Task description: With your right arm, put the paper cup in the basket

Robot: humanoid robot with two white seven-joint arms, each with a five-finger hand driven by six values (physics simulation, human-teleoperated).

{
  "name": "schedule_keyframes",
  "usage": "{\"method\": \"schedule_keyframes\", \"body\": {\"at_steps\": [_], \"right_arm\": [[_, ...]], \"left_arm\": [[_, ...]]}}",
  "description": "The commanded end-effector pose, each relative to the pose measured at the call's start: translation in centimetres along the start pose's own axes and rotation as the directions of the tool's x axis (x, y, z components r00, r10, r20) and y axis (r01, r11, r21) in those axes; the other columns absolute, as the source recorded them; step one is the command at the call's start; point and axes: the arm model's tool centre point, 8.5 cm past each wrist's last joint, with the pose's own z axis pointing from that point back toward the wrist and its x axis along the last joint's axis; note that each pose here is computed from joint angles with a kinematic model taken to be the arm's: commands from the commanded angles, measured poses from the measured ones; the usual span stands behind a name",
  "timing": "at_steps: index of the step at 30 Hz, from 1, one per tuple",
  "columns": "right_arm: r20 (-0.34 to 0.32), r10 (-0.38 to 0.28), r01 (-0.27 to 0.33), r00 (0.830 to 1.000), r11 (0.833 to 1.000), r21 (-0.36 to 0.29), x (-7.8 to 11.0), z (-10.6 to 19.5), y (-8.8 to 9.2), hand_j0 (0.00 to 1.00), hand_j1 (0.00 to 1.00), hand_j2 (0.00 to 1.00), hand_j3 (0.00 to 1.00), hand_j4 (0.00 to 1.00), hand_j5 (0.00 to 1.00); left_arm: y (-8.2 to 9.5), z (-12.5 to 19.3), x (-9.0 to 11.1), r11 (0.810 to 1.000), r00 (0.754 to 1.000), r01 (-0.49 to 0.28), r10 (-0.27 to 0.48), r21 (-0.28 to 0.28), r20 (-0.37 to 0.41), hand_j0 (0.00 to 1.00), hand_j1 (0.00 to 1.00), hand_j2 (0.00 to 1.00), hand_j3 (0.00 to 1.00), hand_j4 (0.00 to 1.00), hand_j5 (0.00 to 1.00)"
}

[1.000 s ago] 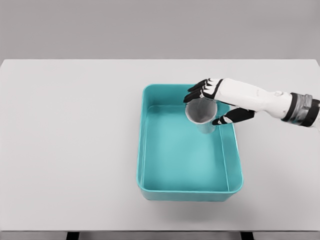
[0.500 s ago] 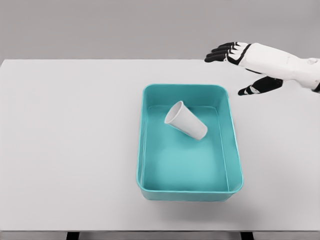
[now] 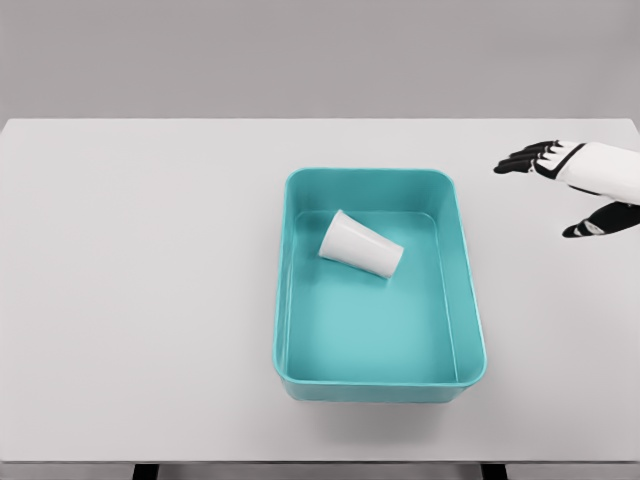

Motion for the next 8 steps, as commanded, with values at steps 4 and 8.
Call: {"method": "schedule_keyframes", "body": {"at_steps": [4,8], "right_arm": [[-0.015,-0.025,0.025,1.0,1.0,0.002,-0.5,0.2,0.7,1.0,1.0,1.0,1.0,1.0,1.0],[-0.045,-0.059,0.06,0.997,0.998,0.023,-1.4,0.7,2.1,1.0,1.0,1.0,1.0,1.0,1.0]], "left_arm": [[-0.1,0.0,-0.7,1.0,1.0,0.0,0.0,-0.001,-0.017,1.0,1.0,1.0,1.0,1.0,1.0],[-0.3,0.0,-2.0,1.0,0.999,-0.009,0.009,-0.003,-0.034,1.0,1.0,1.0,1.0,1.0,1.0]]}}
